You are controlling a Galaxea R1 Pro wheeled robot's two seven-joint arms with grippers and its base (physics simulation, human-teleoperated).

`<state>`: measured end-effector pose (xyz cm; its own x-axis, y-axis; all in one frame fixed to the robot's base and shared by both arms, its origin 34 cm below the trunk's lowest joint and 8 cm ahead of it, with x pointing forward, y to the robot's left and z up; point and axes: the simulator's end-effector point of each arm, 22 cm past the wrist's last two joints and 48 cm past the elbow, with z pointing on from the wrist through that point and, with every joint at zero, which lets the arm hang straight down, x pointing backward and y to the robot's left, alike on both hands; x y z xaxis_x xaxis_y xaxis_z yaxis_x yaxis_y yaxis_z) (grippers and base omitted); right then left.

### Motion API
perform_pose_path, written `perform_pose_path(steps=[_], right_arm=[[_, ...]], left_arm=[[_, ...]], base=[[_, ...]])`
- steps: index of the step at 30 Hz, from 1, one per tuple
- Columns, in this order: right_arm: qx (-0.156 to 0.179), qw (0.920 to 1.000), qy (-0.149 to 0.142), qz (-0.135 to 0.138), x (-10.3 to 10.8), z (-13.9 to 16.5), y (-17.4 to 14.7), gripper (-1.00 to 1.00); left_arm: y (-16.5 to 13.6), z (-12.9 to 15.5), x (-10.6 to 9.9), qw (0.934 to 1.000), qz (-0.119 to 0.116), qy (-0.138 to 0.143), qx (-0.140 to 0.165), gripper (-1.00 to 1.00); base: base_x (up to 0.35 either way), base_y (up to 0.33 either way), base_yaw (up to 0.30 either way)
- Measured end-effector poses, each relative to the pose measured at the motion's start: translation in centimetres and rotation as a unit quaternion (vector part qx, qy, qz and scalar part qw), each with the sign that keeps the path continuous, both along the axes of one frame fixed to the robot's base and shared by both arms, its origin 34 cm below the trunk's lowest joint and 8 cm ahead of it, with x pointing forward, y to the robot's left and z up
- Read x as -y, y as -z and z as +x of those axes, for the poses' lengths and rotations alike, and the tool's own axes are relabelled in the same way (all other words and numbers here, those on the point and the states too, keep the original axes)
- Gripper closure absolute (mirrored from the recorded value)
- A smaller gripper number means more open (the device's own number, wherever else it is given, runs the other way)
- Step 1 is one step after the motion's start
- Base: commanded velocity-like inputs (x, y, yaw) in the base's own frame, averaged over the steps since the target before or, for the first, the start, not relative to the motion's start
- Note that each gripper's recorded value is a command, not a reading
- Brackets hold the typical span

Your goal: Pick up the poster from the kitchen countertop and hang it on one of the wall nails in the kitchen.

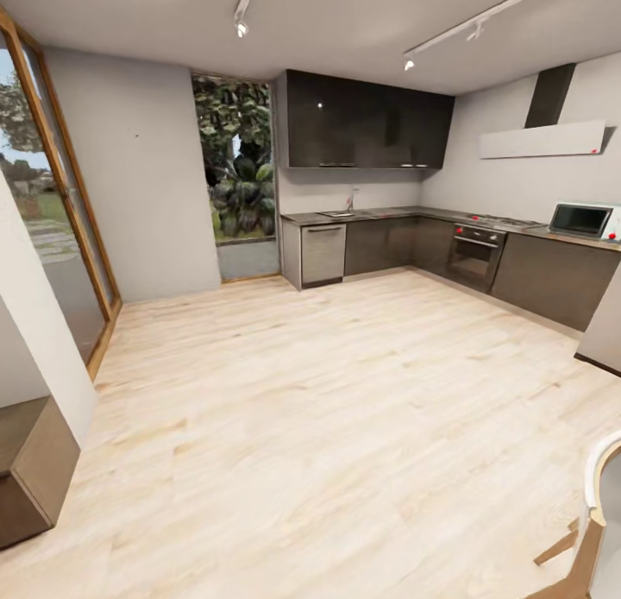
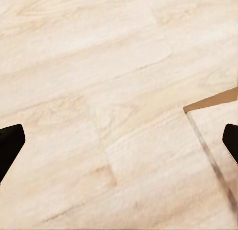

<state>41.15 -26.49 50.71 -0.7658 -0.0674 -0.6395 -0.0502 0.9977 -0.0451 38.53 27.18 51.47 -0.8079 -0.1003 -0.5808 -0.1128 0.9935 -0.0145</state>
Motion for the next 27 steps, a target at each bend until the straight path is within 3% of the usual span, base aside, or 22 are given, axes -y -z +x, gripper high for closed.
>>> perform_pose_path(steps=[27], right_arm=[[0.0, 1.0, -0.001, 0.0, -0.05, -0.01, 0.01, -1.0]], left_arm=[[0.01, -0.01, 0.02, 1.0, 0.0, 0.0, 0.0, -1.0]], base=[[0.337, -0.013, 0.0]])
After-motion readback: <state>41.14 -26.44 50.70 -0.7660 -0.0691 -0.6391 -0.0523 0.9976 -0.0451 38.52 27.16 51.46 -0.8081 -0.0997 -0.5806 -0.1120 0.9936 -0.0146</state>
